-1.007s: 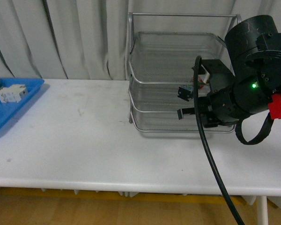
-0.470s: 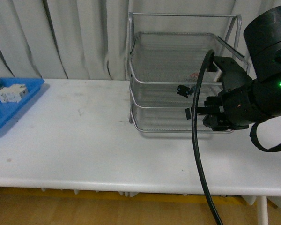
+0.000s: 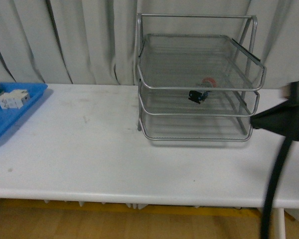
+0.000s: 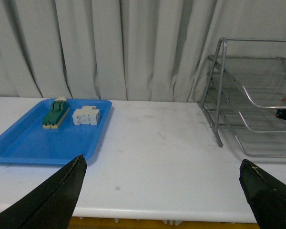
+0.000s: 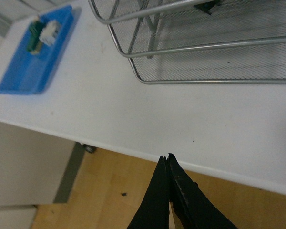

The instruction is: Place button on rack with both arms

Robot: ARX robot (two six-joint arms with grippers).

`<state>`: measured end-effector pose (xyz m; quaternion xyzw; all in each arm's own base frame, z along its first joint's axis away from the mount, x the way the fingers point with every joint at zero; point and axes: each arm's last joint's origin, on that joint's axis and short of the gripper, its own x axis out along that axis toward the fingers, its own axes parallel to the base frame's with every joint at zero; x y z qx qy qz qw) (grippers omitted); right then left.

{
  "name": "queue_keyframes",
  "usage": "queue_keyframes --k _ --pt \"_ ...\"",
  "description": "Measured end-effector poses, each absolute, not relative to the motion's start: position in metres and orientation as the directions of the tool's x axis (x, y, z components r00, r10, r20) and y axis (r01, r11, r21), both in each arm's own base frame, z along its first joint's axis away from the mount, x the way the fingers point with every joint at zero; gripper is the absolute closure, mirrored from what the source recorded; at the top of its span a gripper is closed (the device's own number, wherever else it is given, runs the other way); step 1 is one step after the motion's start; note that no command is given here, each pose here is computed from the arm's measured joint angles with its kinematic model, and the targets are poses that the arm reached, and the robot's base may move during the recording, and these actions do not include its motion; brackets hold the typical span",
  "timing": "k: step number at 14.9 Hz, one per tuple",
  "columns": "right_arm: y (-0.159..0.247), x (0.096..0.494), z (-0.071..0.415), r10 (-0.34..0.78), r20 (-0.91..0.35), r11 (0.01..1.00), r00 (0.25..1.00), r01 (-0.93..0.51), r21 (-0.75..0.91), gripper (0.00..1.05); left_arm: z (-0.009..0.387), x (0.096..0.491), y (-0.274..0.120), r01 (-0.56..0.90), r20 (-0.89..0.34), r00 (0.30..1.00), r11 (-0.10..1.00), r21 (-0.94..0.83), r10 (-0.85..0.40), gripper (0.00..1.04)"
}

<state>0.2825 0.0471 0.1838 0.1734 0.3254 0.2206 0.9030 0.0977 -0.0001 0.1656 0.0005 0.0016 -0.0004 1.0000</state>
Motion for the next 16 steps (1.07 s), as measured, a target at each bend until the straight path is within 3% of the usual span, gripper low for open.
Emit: queue_keyframes --k 4,8,10,13,16 --pt "-0.003 0.229 0.192 0.475 -0.409 0.783 0.780 -0.162 0.600 1.03 0.166 0.098 0.000 0.001 -0.003 1.000 1.000 0.001 -0.001 0.07" --pt "-0.045 0.203 0.191 0.338 -0.395 0.788 0.854 -0.027 0.615 1.03 0.166 0.098 0.000 0.001 -0.003 1.000 1.000 0.001 -0.001 0.07" --pt "-0.051 0.198 0.191 0.136 -0.222 0.920 0.966 -0.040 0.389 1.03 0.166 0.098 0.000 0.001 -0.003 1.000 1.000 0.001 -0.001 0.07" --pt "-0.021 0.158 0.195 0.003 0.011 0.999 1.000 -0.004 0.040 1.03 0.166 0.098 0.000 0.001 -0.003 1.000 1.000 0.001 -0.001 0.07" --pt "-0.008 0.143 0.178 -0.024 -0.022 1.000 0.999 0.024 0.012 1.03 0.166 0.098 0.000 0.001 -0.003 1.000 1.000 0.001 -0.001 0.07"
